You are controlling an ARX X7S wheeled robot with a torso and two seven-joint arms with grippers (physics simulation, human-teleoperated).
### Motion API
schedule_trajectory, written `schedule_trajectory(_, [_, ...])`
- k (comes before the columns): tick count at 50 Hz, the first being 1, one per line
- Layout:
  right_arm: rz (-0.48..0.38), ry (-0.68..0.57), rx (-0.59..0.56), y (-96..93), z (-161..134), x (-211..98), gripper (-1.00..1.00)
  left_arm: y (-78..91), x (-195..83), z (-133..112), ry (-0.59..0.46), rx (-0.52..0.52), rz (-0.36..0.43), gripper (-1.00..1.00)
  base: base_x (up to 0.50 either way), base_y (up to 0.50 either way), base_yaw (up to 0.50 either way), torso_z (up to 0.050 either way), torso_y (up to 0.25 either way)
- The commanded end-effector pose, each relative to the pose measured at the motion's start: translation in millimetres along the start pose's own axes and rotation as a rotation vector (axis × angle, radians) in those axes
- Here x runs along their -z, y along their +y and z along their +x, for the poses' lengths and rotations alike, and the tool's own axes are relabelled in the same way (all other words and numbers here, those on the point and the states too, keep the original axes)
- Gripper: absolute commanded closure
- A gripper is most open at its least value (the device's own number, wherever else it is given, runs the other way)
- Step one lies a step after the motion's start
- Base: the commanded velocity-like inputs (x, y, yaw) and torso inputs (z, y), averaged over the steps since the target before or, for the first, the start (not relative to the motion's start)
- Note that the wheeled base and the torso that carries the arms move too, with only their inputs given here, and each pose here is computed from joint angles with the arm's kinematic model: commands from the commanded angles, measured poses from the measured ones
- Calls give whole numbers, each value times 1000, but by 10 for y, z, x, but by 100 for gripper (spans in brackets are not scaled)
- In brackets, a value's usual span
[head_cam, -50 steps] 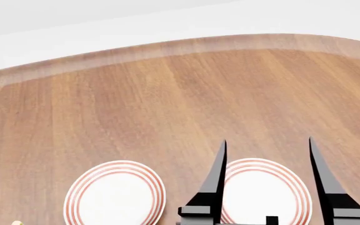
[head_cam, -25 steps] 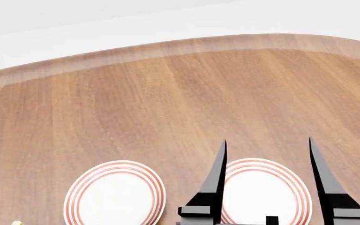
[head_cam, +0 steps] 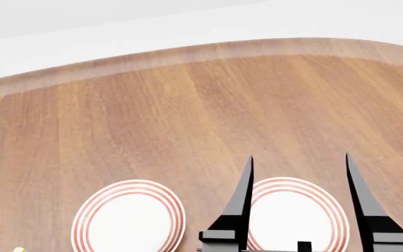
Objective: Put the white mug on the left plate.
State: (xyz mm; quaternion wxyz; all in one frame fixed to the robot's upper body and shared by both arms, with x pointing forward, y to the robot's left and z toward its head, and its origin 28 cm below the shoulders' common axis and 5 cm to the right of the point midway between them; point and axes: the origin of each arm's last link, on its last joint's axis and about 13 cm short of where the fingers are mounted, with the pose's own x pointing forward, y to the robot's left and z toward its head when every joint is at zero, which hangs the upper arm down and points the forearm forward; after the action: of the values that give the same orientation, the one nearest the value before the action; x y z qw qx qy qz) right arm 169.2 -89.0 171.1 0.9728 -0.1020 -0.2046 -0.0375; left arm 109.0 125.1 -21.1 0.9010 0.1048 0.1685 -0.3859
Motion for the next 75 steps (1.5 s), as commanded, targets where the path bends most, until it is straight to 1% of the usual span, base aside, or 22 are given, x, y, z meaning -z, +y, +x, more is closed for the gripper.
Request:
schedule_trajectory(1, [0, -3, 2, -5, -8, -5, -100, 2, -11, 93, 8, 1, -3, -100, 0, 0, 0, 0, 0])
schedule_trajectory(31, [5, -5, 2, -8, -7, -17, -100, -45, 40, 182, 29, 26, 15, -100, 0, 0, 0, 0, 0])
schedule_trajectory(32, [5, -4, 2, -8, -6, -17, -100, -50, 23, 171, 27, 24, 19, 100, 0, 0, 0, 0, 0])
schedule_trajectory(37, [5, -3, 2, -7, -3, -10, -100, -57, 46, 172, 21, 28, 24, 100, 0, 0, 0, 0, 0])
schedule_trajectory(57, [5, -6, -1, -4, -4, -26, -100, -51, -22, 126, 0, 28, 41, 100, 0, 0, 0, 0, 0])
schedule_trajectory(66, [5, -7, -1, -3, -5, -31, -100, -62, -194, 56, -52, 46, 56, 100, 0, 0, 0, 0, 0])
schedule_trajectory(68, [5, -8, -1, -3, -7, -28, -100, -67, -267, 25, -73, 46, 68, 100, 0, 0, 0, 0, 0])
schedule_trajectory(75, [6, -10, -2, -4, -7, -35, -100, -69, -492, -62, -138, 54, 77, 100, 0, 0, 0, 0, 0])
